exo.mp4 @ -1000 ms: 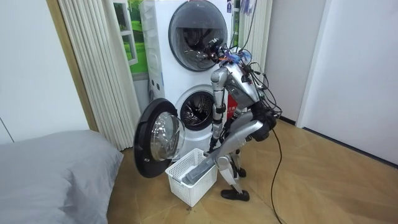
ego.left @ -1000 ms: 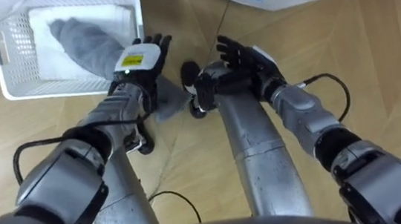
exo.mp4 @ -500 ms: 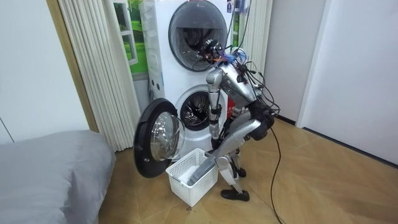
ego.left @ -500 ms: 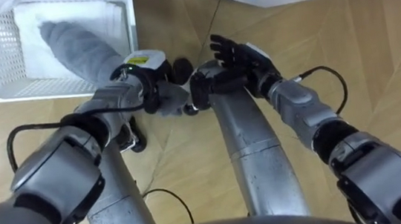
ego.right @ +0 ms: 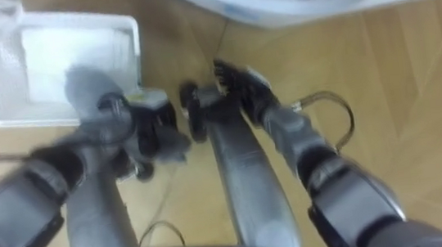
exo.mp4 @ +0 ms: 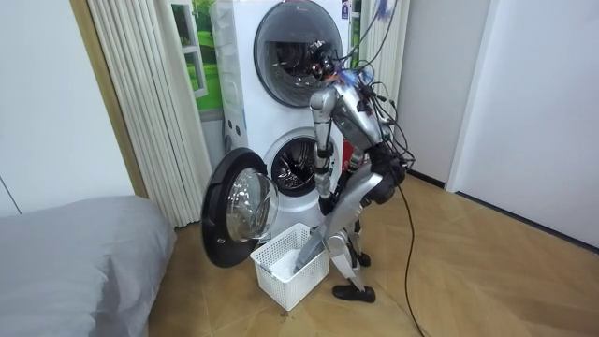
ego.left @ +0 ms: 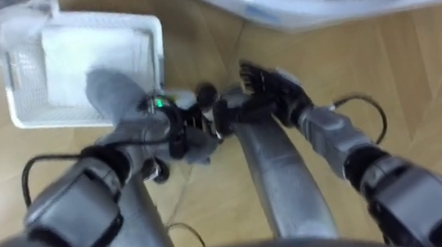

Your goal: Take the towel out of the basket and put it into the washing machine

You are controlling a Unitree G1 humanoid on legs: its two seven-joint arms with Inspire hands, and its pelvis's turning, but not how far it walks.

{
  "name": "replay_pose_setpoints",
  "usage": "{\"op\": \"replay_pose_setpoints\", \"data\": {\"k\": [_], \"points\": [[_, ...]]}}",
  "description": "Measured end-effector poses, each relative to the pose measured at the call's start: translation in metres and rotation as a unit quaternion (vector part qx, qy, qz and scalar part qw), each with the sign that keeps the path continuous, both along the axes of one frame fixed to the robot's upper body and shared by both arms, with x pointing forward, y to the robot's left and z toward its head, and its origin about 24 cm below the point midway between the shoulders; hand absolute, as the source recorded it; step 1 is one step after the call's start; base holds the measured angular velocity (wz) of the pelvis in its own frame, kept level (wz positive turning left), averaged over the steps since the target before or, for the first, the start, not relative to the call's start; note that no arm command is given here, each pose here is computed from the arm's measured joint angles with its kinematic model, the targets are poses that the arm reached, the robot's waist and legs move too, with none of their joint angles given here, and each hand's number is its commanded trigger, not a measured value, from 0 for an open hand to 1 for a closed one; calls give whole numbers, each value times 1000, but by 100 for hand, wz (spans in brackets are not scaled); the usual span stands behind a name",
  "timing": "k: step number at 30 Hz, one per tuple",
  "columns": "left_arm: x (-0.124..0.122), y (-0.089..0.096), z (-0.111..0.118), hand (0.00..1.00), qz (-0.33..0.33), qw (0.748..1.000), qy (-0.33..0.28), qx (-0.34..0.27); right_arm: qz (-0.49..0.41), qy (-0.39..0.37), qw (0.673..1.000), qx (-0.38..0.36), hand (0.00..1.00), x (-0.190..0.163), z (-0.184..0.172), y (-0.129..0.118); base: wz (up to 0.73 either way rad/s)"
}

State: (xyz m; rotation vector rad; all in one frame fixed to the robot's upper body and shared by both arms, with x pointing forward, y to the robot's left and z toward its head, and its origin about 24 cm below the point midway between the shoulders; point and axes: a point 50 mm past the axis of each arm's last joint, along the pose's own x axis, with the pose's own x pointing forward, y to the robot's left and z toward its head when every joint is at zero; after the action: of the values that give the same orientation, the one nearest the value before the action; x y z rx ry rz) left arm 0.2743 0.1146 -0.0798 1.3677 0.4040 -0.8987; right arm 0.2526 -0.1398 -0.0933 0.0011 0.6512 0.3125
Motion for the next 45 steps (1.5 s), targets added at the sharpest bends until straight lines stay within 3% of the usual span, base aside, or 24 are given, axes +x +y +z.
{"op": "replay_pose_setpoints", "data": {"k": [8,14,20,22,28,31,38,45], "points": [[6,3,6,100,53,996,-34,-56,-26,10,999,-20,0,-7,-5,-22,-2],[19,10,21,100,160,971,-67,-162,-31,7,999,-21,0,-6,-3,-27,9],[21,4,32,100,258,909,-50,-324,-14,15,999,-39,0,-15,-9,-30,7],[22,-1,38,100,283,874,-23,-394,-10,14,999,-44,0,-15,-9,-31,2],[17,-17,42,100,311,794,65,-518,-6,14,999,-36,0,-15,-9,-22,-1],[10,-23,40,100,316,754,109,-566,10,13,999,-46,0,-16,-10,-20,-2],[7,-30,46,100,299,729,134,-601,5,14,999,-44,0,-20,-12,-21,7],[6,-39,58,100,279,635,200,-692,9,31,999,-33,0,-28,-16,-15,7]]}}
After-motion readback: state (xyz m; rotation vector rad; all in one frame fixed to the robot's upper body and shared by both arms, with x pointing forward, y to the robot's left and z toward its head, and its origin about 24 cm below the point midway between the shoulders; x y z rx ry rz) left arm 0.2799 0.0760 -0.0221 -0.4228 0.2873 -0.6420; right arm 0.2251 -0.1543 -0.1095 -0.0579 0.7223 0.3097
